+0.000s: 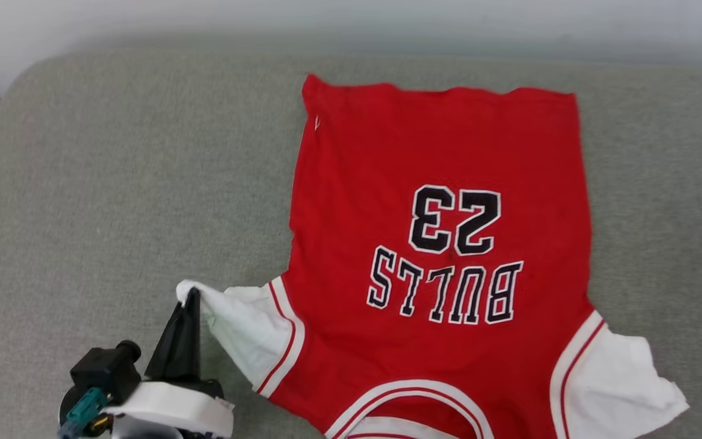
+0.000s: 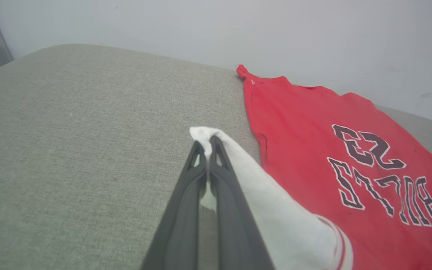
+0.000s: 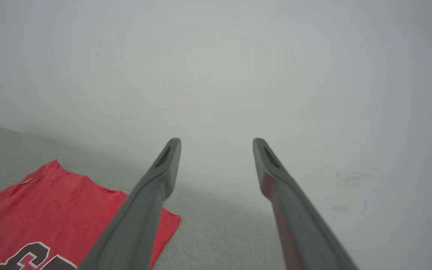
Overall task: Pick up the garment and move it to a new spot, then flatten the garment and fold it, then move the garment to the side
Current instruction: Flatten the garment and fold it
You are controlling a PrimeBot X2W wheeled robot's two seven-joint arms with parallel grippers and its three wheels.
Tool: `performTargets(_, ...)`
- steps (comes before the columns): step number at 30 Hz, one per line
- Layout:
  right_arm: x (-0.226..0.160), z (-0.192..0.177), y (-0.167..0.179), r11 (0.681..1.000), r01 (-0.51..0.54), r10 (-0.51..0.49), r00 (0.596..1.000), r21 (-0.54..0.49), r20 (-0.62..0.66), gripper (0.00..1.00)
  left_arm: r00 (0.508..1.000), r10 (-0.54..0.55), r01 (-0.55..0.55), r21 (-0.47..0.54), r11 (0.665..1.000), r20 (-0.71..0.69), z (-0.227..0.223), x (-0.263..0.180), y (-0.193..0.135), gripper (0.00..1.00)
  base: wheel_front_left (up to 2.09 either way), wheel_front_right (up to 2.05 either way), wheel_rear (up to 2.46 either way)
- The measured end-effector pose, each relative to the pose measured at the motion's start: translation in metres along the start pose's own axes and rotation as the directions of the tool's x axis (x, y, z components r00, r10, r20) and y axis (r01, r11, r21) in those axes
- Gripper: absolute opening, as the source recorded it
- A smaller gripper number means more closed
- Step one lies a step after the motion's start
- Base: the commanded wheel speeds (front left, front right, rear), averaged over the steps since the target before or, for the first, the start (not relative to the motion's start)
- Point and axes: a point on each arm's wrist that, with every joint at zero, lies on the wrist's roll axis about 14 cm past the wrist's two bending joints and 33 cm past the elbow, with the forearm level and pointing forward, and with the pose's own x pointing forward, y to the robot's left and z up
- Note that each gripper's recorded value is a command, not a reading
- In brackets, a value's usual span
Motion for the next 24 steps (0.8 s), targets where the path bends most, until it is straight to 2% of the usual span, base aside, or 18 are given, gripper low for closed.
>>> performTargets(3, 0.037, 0.003, 0.001, 1.0, -0.029, 0.029, 0.999, 0.007, -0.02, 1.0, 1.0, 0.003, -0.003, 0.007, 1.0, -0.002, -0.003, 0.009, 0.0, 0.0, 0.0, 0.0, 0.0)
performTargets(5, 0.059, -0.012, 0.011, 0.997, -0.06, 0.064, 0.994, 0.043, -0.087, 1.0, 1.0, 0.009, -0.009, 0.002, 1.0, -0.005, -0.006, 0.014, 0.0, 0.0, 0.0, 0.0, 0.0)
performTargets(8, 0.087, -0.04, 0.028, 0.992, -0.117, 0.123, 0.969, 0.041, -0.214, 1.0, 1.0, 0.026, -0.026, 0.004, 1.0, -0.01, -0.01, 0.02, 0.004, 0.0, 0.0, 0.0, 0.0)
performTargets(10, 0.1, -0.066, 0.041, 0.986, -0.16, 0.165, 0.93, 0.043, -0.33, 1.0, 0.999, 0.033, -0.033, 0.003, 0.999, -0.012, -0.012, 0.024, 0.005, 0.0, 0.0, 0.0, 0.0)
performTargets(11, 0.104, -0.083, 0.048, 0.983, -0.174, 0.181, 0.901, 0.054, -0.395, 1.0, 0.999, 0.038, -0.037, 0.005, 0.999, -0.014, -0.014, 0.026, 0.006, 0.0, 0.0, 0.0, 0.0)
performTargets(13, 0.103, -0.123, 0.061, 0.975, -0.203, 0.217, 0.805, 0.086, -0.553, 1.0, 0.999, 0.045, -0.045, 0.007, 0.999, -0.019, -0.017, 0.028, 0.008, 0.0, 0.0, 0.0, 0.0)
performTargets(16, 0.102, -0.162, 0.068, 0.97, -0.218, 0.228, 0.679, 0.105, -0.698, 1.0, 0.998, 0.062, -0.062, 0.007, 0.998, -0.023, -0.02, 0.03, 0.011, 0.0, 0.0, 0.0, 0.0)
performTargets(18, 0.108, -0.175, 0.064, 0.974, -0.208, 0.206, 0.635, 0.092, -0.745, 1.0, 0.997, 0.075, -0.075, 0.008, 0.997, -0.03, -0.023, 0.03, 0.015, 0.0, 0.0, 0.0, 0.0)
performTargets(22, 0.099, -0.223, 0.066, 0.977, -0.19, 0.18, 0.488, 0.097, -0.854, 1.0, 0.995, 0.094, -0.094, 0.01, 0.996, -0.038, -0.028, 0.033, 0.019, 0.0, 0.0, 0.0, 0.0)
performTargets(24, 0.101, -0.239, 0.071, 0.977, -0.181, 0.186, 0.455, 0.114, -0.871, 1.0, 0.994, 0.102, -0.101, 0.015, 0.995, -0.046, -0.032, 0.034, 0.022, 0.0, 0.0, 0.0, 0.0)
